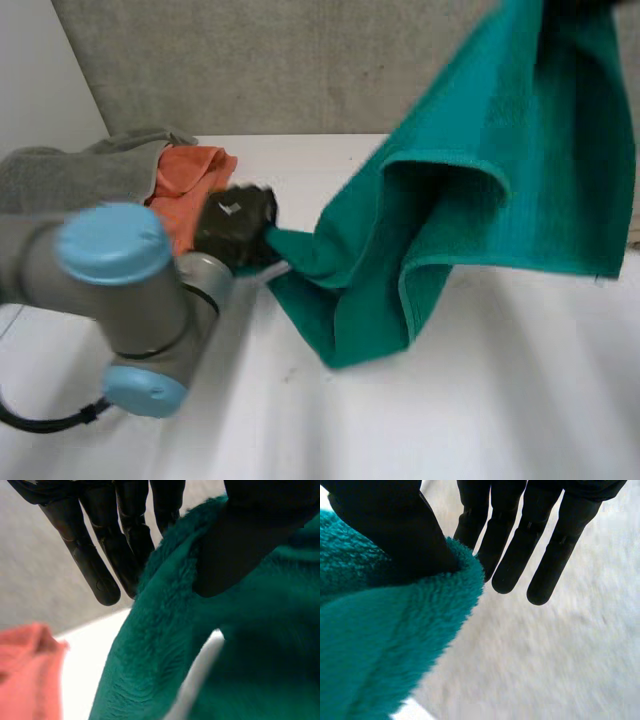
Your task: Fold the laundry.
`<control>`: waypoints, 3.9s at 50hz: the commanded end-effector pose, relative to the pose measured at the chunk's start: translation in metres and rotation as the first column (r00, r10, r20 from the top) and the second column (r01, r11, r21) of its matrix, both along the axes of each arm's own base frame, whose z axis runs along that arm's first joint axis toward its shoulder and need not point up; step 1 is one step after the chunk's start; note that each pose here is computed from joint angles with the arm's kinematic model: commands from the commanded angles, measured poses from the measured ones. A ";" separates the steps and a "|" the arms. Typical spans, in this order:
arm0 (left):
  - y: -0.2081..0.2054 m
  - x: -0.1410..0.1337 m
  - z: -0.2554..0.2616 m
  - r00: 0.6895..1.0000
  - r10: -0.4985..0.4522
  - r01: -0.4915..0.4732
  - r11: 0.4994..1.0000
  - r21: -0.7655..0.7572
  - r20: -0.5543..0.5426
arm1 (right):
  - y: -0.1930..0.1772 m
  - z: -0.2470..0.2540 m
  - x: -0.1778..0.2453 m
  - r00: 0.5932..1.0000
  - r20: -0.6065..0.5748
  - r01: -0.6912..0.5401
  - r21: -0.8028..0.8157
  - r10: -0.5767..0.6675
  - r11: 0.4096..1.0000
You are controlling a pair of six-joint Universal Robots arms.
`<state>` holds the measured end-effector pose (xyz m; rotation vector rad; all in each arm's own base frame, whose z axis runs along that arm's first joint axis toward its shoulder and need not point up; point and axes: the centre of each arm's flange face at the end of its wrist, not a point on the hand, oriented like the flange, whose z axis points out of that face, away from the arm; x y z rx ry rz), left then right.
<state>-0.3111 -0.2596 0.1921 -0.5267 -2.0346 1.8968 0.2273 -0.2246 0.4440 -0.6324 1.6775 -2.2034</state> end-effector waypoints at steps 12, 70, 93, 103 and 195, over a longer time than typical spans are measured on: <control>0.055 0.032 0.015 0.973 -0.042 0.036 0.999 0.029 0.225 | -0.157 -0.226 0.003 0.858 -0.510 0.231 0.279 -0.061 0.932; 0.065 0.003 0.153 0.994 -0.078 0.093 0.974 -0.207 0.080 | -0.116 -0.245 0.009 0.943 -0.315 0.198 0.267 -0.109 0.943; 0.058 0.036 0.087 0.898 -0.046 0.077 0.996 -0.054 0.437 | -0.049 -0.122 -0.048 0.690 -0.723 0.224 0.156 -0.044 0.962; -0.028 -0.017 0.050 0.870 0.043 0.101 0.959 -0.264 0.492 | -0.132 -0.168 -0.041 0.615 -0.770 0.362 0.082 -0.172 0.928; 0.090 0.084 -0.031 0.620 -0.089 0.114 0.993 0.022 0.780 | -0.055 -0.255 -0.092 0.462 -0.883 0.388 0.283 0.081 0.877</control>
